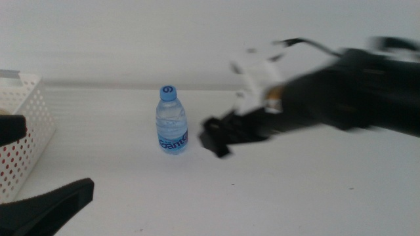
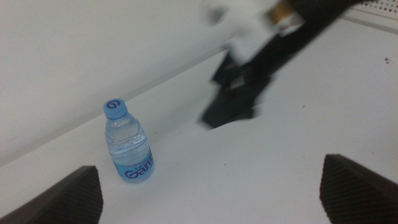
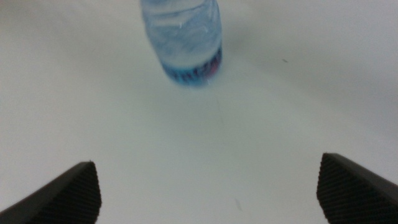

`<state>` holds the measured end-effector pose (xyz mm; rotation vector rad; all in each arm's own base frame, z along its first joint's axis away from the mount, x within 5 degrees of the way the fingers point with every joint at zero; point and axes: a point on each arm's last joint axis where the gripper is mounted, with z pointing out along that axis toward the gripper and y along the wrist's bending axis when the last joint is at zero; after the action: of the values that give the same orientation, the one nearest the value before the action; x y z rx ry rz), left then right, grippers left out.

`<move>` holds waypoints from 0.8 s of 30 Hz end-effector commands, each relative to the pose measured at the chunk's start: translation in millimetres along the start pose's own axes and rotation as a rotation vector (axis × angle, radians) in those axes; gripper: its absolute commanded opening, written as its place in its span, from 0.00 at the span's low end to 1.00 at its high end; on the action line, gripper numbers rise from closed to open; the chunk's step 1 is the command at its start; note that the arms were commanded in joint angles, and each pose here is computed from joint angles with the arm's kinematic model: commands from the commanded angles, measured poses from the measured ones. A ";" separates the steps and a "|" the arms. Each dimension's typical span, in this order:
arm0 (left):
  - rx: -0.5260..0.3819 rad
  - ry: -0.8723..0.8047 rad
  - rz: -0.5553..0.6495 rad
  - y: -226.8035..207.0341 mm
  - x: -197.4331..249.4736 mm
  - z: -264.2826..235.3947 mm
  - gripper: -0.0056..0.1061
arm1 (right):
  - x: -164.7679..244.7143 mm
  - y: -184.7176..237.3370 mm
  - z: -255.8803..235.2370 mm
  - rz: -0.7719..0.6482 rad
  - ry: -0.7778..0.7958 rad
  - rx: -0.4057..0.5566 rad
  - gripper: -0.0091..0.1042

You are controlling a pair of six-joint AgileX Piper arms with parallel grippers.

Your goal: Use arms to grab the bottles and put them into the dustbin to the left of the table.

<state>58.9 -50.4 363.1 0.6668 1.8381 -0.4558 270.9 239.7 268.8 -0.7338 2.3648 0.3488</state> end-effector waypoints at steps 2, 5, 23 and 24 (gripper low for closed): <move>0.002 -0.019 -0.002 -0.3 -0.4 -0.6 0.89 | 29.4 -4.9 -47.6 -0.070 -0.033 -0.001 0.90; 0.002 -0.019 -0.002 -0.3 -0.4 -0.6 0.89 | 59.4 -9.6 -92.0 -0.107 -0.092 -0.002 0.90; 0.003 -0.019 -0.004 -0.4 -0.4 -0.6 0.89 | 169.5 -24.8 -234.3 -0.216 -0.459 -0.007 0.90; 0.003 -0.019 -0.004 -0.4 -0.4 -0.6 0.89 | 172.6 -25.0 -236.6 -0.214 -0.457 -0.010 0.90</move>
<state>58.9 -50.4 363.1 0.6668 1.8381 -0.4558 62.5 54.4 339.2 -0.7924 1.8487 0.4008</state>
